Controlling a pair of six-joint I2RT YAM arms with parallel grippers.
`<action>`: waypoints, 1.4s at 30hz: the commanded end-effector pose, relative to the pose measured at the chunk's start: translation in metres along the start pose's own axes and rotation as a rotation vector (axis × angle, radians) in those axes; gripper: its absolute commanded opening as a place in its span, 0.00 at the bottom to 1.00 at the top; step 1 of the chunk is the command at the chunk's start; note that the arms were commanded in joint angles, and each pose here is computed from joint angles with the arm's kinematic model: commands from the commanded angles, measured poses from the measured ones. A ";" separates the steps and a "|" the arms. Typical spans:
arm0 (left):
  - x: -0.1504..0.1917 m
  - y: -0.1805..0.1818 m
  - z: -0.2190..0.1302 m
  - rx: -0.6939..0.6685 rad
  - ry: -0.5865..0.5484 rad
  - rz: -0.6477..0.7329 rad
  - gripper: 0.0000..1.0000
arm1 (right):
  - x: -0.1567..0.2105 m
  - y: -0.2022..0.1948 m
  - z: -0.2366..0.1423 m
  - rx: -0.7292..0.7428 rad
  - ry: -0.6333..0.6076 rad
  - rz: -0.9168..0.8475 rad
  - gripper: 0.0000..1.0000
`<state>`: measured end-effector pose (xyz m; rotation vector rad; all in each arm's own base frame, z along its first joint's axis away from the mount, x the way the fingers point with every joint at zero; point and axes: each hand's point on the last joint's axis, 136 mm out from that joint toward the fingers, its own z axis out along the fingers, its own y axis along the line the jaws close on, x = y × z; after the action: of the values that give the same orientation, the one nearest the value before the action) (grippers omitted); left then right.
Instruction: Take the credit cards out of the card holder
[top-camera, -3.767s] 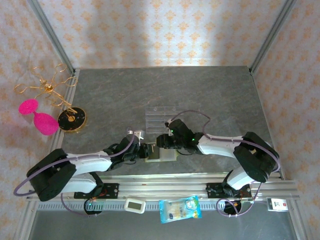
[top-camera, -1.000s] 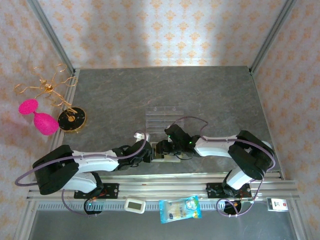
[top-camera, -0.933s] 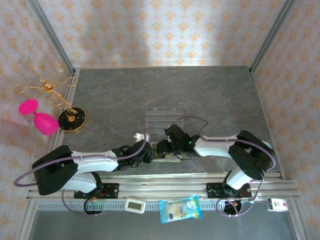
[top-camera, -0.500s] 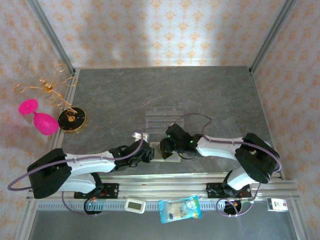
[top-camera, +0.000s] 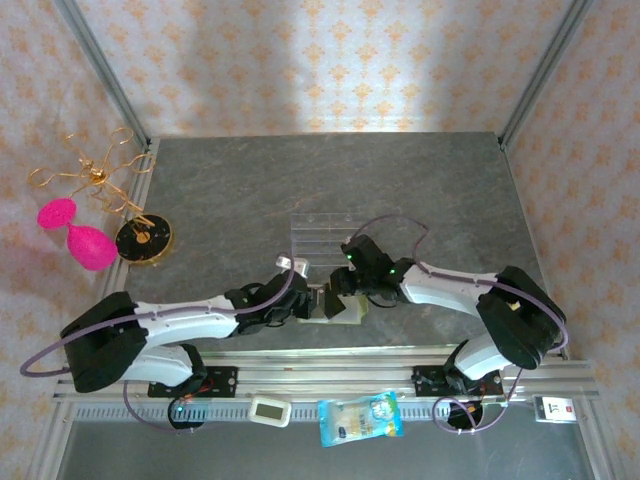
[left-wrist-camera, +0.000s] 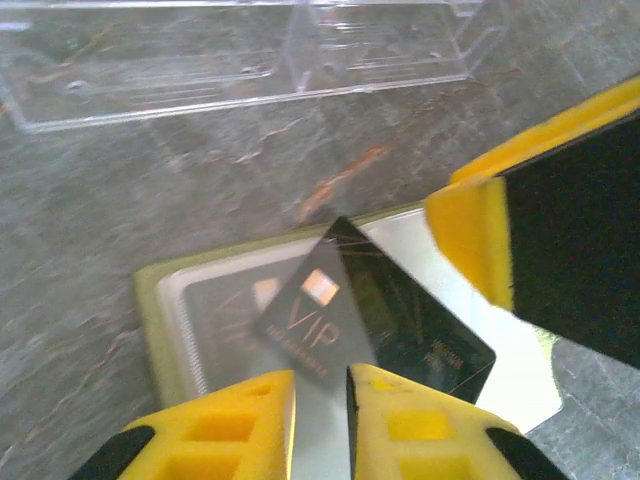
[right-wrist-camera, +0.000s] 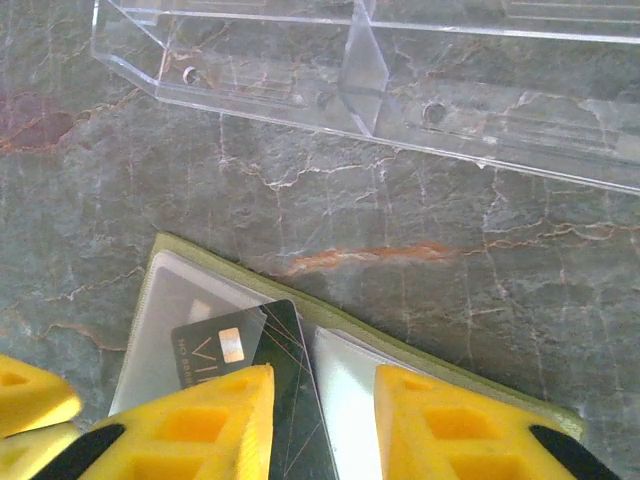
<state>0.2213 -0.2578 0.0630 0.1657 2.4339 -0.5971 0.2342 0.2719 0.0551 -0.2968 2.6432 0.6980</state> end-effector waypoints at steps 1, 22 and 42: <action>-0.003 -0.015 0.007 0.049 0.008 0.030 0.19 | 0.004 0.011 -0.001 -0.062 0.037 -0.078 0.33; 0.040 0.014 0.037 -0.056 0.146 0.037 0.00 | 0.038 0.003 0.016 -0.144 0.134 -0.025 0.34; 0.041 0.021 0.026 -0.057 0.135 0.017 0.00 | 0.006 -0.037 -0.022 -0.017 -0.080 0.085 0.00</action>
<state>0.2190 -0.2686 0.0266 0.2119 2.5065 -0.5853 0.2292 0.2447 0.0569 -0.2194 2.5861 0.8281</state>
